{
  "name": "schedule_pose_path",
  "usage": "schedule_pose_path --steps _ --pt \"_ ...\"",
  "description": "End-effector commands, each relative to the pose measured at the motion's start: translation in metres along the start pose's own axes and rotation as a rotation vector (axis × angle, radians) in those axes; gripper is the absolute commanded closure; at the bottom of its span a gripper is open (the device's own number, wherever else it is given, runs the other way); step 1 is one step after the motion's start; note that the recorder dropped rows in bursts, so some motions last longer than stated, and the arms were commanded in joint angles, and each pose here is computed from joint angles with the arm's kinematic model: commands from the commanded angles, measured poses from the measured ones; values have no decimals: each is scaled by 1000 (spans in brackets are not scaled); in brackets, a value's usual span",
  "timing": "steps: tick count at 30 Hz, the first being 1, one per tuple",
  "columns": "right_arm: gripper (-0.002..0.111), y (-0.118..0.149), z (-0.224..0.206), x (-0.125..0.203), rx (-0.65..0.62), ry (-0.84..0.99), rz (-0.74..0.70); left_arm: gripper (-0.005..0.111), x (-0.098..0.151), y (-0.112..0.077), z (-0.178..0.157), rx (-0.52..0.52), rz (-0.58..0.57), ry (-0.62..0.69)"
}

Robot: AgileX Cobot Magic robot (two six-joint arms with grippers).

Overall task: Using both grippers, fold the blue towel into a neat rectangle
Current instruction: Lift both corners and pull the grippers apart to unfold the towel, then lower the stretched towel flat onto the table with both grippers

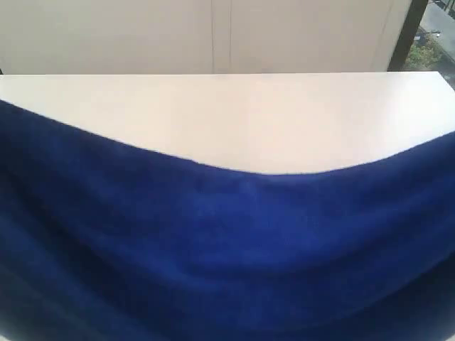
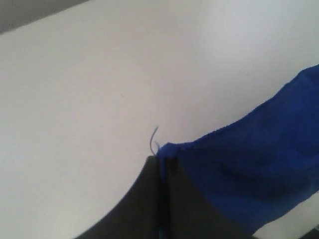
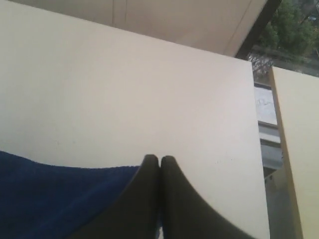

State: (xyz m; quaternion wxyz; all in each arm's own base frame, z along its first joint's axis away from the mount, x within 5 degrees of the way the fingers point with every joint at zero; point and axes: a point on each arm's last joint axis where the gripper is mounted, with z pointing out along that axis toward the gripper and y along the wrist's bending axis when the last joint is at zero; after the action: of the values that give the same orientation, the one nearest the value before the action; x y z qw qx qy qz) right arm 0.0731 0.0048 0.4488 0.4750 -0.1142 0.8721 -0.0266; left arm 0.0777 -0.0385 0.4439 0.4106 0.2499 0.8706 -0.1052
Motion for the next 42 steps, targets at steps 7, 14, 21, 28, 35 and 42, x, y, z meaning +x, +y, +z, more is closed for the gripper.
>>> schedule_pose_path --steps 7,14,21,28,35,42 --pt "108 22 157 24 85 323 -43 107 39 38 147 -11 -153 278" --pt "108 30 242 31 180 281 -98 107 65 64 230 -151 -237 146" --pt "108 30 289 40 213 274 -101 107 62 82 268 -231 -239 35" --pt "108 16 332 48 208 275 48 107 66 99 304 -321 -346 -81" --pt "108 -2 378 37 204 247 106 107 64 116 345 -363 -405 -83" --pt "108 -19 416 43 227 274 133 107 57 148 378 -406 -512 -82"
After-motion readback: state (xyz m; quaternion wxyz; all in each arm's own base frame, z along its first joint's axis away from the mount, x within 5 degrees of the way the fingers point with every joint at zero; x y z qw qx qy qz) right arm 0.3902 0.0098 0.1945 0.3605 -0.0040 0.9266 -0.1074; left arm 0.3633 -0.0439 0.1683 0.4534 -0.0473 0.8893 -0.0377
